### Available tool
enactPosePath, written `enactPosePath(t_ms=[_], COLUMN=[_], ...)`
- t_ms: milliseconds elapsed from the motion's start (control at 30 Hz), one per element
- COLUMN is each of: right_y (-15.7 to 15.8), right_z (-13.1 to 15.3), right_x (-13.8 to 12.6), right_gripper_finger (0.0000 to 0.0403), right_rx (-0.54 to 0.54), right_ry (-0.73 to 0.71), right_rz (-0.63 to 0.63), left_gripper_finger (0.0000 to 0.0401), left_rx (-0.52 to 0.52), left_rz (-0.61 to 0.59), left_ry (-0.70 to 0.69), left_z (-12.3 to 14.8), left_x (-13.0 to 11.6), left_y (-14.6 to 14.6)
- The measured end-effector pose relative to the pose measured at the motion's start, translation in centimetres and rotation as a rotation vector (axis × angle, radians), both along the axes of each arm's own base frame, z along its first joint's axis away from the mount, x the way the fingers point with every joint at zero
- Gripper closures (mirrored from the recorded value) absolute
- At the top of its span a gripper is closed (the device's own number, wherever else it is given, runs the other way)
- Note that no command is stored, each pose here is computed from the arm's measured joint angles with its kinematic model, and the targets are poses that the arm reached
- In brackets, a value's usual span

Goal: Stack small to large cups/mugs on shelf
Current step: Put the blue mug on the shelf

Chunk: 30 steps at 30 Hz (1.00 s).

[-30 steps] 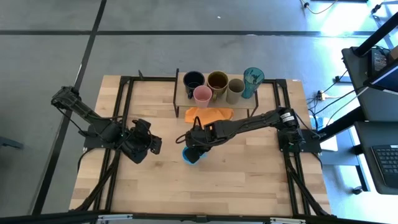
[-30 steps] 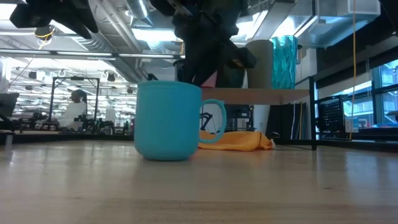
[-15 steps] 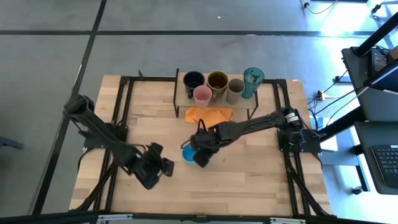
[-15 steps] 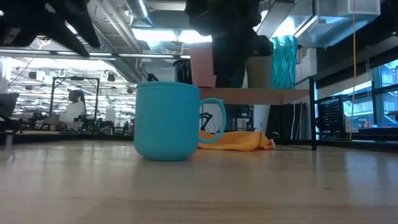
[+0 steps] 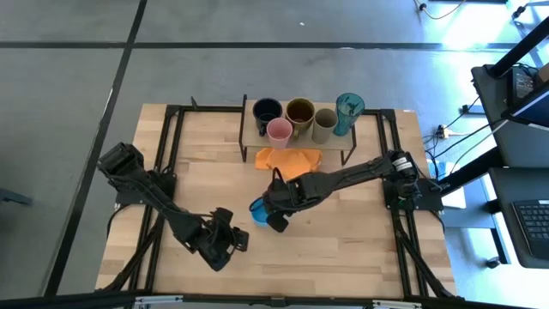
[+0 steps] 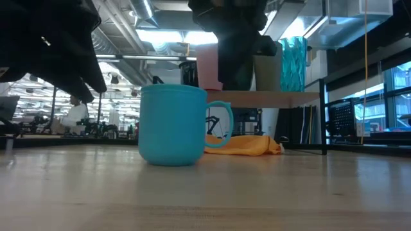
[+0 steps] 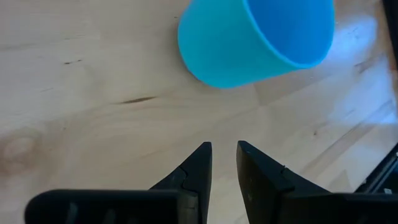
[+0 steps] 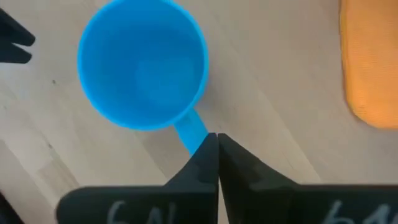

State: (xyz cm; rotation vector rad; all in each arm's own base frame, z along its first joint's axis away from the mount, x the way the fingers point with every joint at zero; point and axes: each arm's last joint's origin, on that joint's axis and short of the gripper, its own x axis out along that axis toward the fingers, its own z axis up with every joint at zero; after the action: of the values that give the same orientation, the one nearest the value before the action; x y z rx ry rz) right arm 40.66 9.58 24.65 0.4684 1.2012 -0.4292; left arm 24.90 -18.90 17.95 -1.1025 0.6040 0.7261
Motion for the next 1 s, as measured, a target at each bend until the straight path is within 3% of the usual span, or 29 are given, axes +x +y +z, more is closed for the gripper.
enactPosePath(t_ms=[333, 1000], right_y=[0.2, 2.5], right_z=[-3.1, -3.0], right_x=[1.1, 1.5], right_gripper_finger=[0.0399, 0.0400], right_rx=[-0.010, 0.139], right_ry=[0.062, -0.001], right_rz=[0.008, 0.075], left_gripper_finger=[0.0332, 0.0332], left_rx=[0.007, 0.121], left_rz=[0.035, 0.028], left_ry=[-0.002, 0.049], left_z=[0.0, 0.0], left_x=[0.7, 2.8], left_y=[1.0, 4.5])
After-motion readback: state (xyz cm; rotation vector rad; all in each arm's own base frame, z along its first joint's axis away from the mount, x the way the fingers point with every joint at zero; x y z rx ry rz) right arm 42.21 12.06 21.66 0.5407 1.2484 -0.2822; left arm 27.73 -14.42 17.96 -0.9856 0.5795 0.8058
